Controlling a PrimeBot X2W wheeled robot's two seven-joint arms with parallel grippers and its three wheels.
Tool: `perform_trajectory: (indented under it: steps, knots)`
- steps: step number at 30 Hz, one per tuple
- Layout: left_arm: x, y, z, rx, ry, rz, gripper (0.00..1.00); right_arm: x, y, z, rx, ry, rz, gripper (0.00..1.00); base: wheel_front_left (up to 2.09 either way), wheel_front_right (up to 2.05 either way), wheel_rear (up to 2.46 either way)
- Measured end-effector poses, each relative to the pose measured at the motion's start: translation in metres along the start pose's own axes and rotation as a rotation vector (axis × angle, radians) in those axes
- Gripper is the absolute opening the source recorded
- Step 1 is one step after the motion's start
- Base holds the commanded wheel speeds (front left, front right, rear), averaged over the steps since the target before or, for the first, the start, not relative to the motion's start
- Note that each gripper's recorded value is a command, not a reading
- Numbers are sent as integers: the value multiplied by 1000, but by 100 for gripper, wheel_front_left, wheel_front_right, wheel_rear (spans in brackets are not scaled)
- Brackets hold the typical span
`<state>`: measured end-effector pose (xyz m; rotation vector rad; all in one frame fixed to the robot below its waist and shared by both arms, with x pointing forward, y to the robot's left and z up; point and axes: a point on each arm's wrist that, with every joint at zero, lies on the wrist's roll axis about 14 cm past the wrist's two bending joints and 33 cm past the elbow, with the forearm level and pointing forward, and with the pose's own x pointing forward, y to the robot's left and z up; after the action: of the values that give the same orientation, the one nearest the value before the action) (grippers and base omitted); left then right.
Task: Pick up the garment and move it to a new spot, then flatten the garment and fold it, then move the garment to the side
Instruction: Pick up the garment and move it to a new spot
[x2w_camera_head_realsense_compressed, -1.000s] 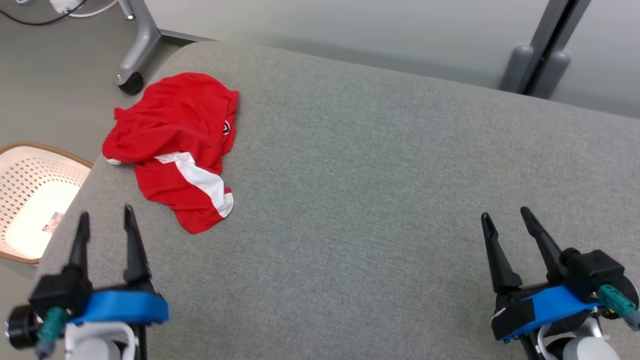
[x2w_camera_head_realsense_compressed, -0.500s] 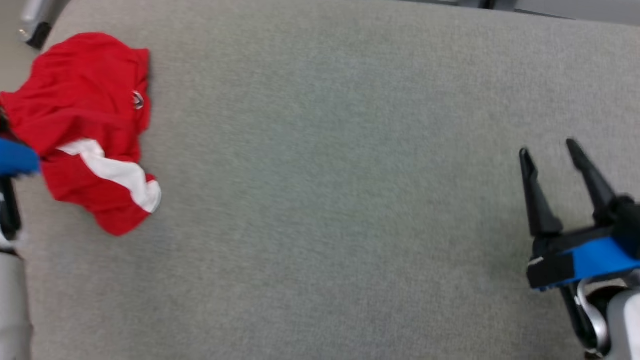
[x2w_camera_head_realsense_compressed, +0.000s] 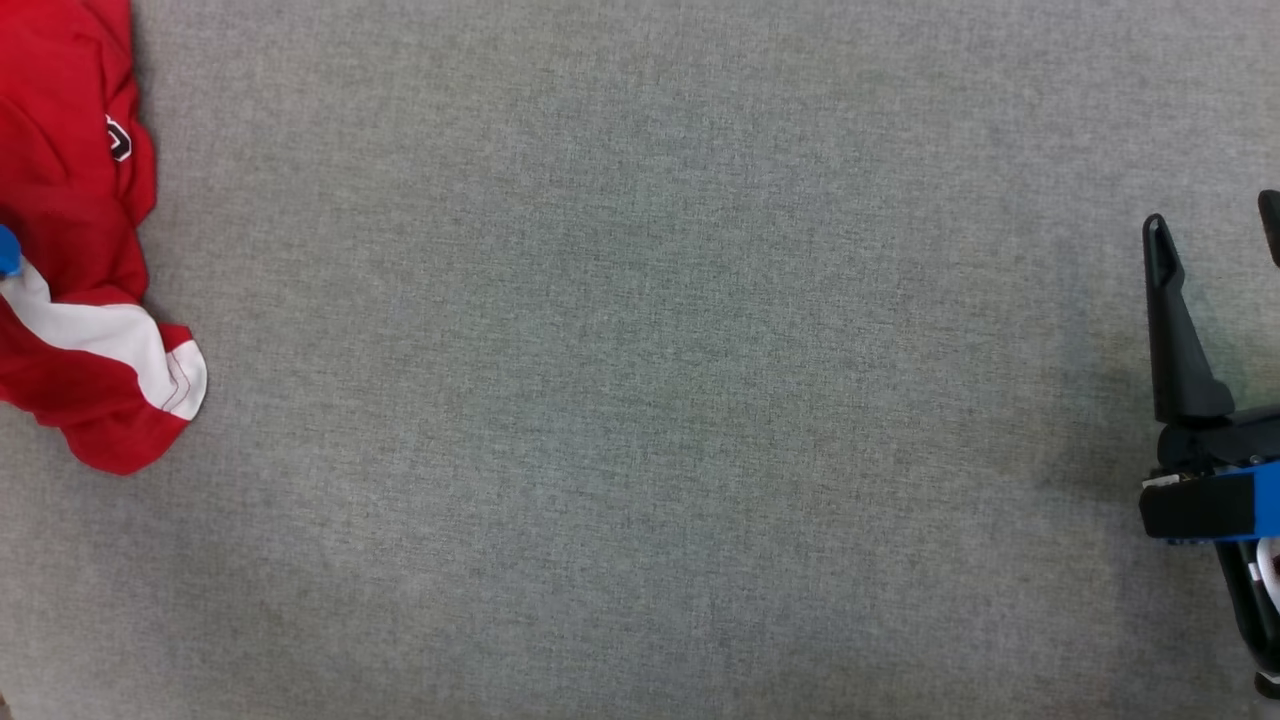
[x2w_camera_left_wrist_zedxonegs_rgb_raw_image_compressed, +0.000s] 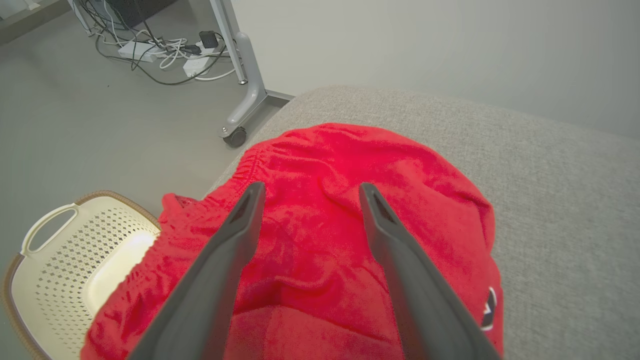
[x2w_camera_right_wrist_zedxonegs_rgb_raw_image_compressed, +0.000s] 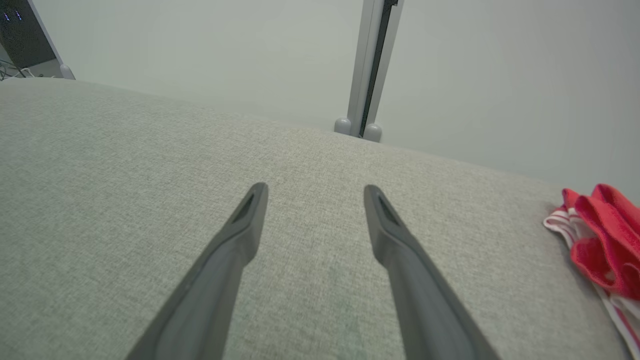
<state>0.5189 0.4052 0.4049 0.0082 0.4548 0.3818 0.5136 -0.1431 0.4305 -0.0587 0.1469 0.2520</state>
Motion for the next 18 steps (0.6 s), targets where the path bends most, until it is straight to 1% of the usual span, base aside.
perform_trajectory:
  steps: [4, 7, 13, 16, 17, 18]
  knots:
    - [0, 5, -39, -9, 174, 20, 100, 3, -1, -1, -5, 3, 1, 100, 0, 0, 0]
    - [-5, 1, -67, -57, 303, 17, 100, 4, -1, 2, -7, -1, 1, 100, 0, 0, 0]
    - [-14, -5, -92, -152, 505, 13, 100, 3, 1, 7, -12, -7, 7, 100, 0, 0, 0]
    - [-14, -10, -94, -168, 544, 0, 100, 1, 0, 8, -14, -9, 5, 100, 0, 0, 0]
    - [-13, -11, -94, -168, 545, -2, 92, 0, -1, 9, -16, -9, 2, 100, 0, 0, 0]
    - [-13, -13, -93, -165, 545, -6, 0, -1, -3, 9, -17, -9, -2, 100, 0, 0, 0]
